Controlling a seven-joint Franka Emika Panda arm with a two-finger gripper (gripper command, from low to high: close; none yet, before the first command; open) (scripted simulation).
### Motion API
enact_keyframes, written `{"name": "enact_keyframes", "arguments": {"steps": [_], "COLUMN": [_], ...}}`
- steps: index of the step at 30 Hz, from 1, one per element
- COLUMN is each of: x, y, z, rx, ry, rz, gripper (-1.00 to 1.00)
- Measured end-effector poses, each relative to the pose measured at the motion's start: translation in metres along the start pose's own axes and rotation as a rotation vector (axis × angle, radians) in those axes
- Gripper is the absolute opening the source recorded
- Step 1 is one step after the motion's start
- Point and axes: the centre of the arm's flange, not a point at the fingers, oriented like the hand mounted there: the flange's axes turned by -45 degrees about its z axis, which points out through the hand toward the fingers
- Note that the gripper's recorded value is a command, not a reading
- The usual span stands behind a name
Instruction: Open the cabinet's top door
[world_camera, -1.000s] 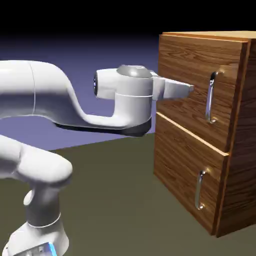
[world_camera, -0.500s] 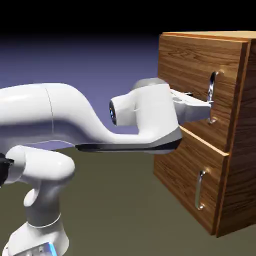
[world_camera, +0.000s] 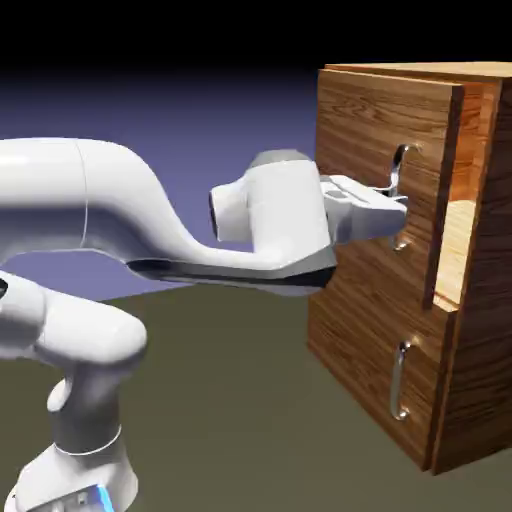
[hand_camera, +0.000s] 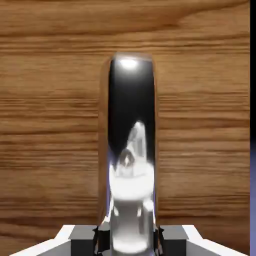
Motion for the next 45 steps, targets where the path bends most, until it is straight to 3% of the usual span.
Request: {"name": "enact_keyframes", "arguments": {"steps": [20,45], "x": [0.0,0.0], "y": [-0.063,-0.163], "z": [-0.114,-0.207], "rx": [-0.306,-0.628], "ry": [0.0,0.0], "rz": [0.0,0.0], "gripper": [-1.0,-1.0]}}
